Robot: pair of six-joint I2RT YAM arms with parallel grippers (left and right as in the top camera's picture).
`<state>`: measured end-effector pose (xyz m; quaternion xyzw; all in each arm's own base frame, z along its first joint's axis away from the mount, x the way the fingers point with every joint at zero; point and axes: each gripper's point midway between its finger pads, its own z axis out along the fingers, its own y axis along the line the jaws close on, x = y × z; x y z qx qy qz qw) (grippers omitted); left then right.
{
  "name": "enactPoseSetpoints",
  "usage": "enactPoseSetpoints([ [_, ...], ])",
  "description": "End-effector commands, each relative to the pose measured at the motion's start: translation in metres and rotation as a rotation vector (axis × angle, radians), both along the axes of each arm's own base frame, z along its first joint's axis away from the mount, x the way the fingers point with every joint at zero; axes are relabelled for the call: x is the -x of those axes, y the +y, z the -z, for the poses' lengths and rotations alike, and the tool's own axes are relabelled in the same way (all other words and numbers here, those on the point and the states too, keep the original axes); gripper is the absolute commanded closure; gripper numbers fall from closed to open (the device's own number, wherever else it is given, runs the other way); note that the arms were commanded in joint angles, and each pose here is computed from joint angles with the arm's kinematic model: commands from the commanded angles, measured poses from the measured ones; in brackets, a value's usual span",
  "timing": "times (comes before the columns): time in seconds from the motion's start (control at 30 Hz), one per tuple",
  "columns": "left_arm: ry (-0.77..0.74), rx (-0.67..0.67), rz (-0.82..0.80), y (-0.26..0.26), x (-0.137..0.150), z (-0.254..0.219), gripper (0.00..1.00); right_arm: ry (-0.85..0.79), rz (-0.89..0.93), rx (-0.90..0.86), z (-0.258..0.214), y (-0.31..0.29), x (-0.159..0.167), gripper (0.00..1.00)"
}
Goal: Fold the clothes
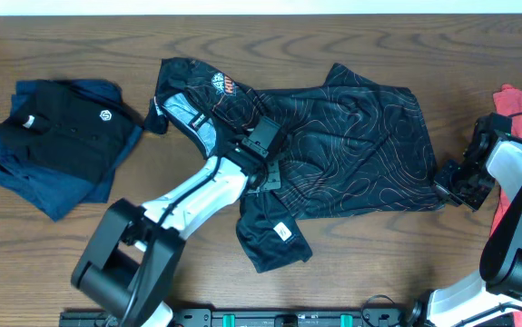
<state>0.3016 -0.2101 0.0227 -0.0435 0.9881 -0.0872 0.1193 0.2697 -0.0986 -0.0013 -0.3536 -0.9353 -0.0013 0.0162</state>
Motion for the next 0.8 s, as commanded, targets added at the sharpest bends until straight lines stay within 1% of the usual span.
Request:
enactPoseSetpoints([
  [0.0, 0.010, -0.018, -0.006, 0.002, 0.001, 0.010, 0.87, 0.000, -0.004, 0.015, 0.000, -0.006, -0.002, 0.99],
  [0.07, 0.002, -0.013, -0.007, 0.001, -0.001, 0.011, 0.83, 0.000, -0.004, 0.015, 0.000, -0.006, -0.002, 0.99],
  [0.1, -0.005, -0.008, -0.007, -0.001, -0.003, 0.010, 0.76, 0.000, -0.004, 0.015, 0.000, -0.006, -0.002, 0.99],
  [0.17, -0.019, 0.002, -0.007, -0.003, -0.006, 0.009, 0.70, -0.002, -0.004, 0.015, 0.000, -0.006, -0.002, 0.99],
  [0.23, -0.031, 0.010, -0.008, -0.004, -0.009, 0.008, 0.67, -0.004, -0.004, 0.016, 0.000, -0.006, -0.003, 0.99],
  [0.67, -0.037, 0.015, -0.008, -0.006, -0.011, 0.007, 0.67, -0.003, -0.004, 0.016, 0.000, -0.006, -0.003, 0.99],
  [0.7, -0.040, 0.017, -0.008, -0.006, -0.011, 0.007, 0.68, -0.004, -0.004, 0.016, 0.000, -0.006, -0.003, 0.99],
  [0.73, -0.043, 0.019, -0.008, -0.007, -0.012, 0.006, 0.73, -0.004, -0.004, 0.016, 0.000, -0.006, -0.003, 0.99],
  [0.77, -0.048, 0.022, -0.009, -0.007, -0.013, 0.006, 0.81, -0.004, -0.004, 0.016, 0.000, -0.006, -0.003, 0.99],
])
